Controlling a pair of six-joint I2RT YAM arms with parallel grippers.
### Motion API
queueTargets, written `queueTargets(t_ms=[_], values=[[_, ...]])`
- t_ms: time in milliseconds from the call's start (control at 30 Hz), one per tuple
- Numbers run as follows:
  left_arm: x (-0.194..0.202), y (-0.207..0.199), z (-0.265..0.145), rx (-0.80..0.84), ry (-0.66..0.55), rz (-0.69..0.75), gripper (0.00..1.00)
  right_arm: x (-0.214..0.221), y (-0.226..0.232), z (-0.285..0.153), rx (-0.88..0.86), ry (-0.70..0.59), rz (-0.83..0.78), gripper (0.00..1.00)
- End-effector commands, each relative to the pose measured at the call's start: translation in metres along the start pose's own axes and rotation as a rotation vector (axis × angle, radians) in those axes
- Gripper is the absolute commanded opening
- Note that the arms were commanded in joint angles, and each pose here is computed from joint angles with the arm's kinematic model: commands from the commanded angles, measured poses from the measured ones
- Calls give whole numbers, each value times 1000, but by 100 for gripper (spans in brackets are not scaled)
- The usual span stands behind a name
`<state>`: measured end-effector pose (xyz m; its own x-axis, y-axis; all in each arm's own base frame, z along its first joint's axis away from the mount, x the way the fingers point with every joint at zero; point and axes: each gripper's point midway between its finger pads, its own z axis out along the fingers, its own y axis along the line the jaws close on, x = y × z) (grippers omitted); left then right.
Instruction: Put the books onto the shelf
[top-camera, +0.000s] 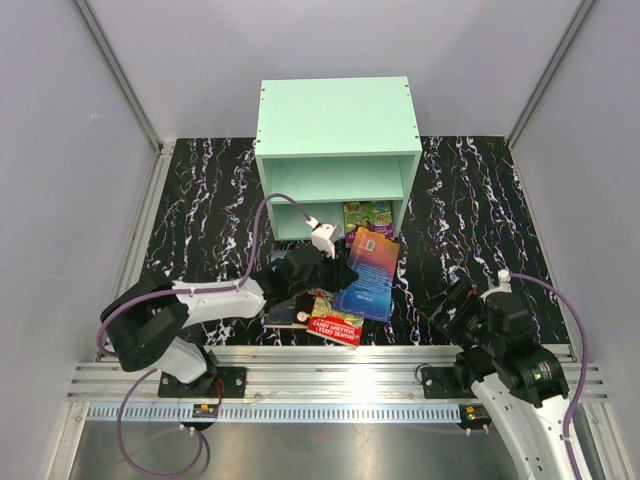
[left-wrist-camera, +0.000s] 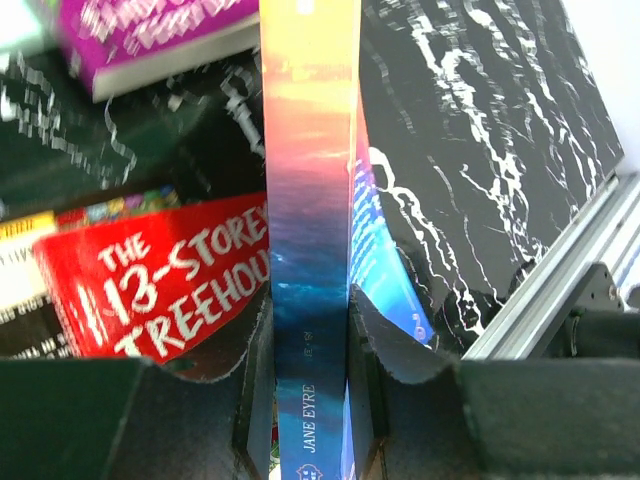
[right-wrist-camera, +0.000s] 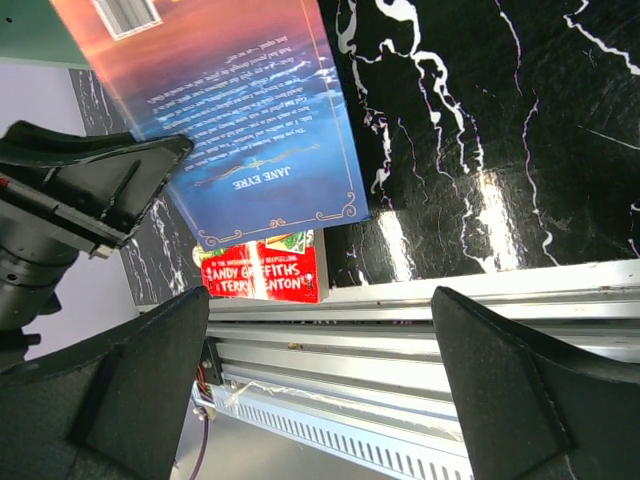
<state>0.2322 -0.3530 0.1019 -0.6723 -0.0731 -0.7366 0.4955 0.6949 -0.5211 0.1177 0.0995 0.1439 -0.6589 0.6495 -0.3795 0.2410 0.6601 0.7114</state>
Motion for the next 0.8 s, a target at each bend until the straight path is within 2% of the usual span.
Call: queueTargets(t_ms=[0, 133, 467, 700, 767], values=[[-85, -48, -19, 188, -286, 152, 0, 11, -17, 3, 52, 42, -30, 100], [-90, -44, -25, 214, -299, 162, 0, 12, -20, 5, 61, 45, -32, 100], [-124, -10, -13, 53, -407, 83, 0, 11, -24, 10, 77, 42, -45, 100], [-136, 7, 30, -54, -422, -8, 0, 10, -24, 11, 76, 38, -51, 100], [-125, 20, 45, -120, -374, -51, 0, 10, -24, 10, 75, 34, -51, 100]])
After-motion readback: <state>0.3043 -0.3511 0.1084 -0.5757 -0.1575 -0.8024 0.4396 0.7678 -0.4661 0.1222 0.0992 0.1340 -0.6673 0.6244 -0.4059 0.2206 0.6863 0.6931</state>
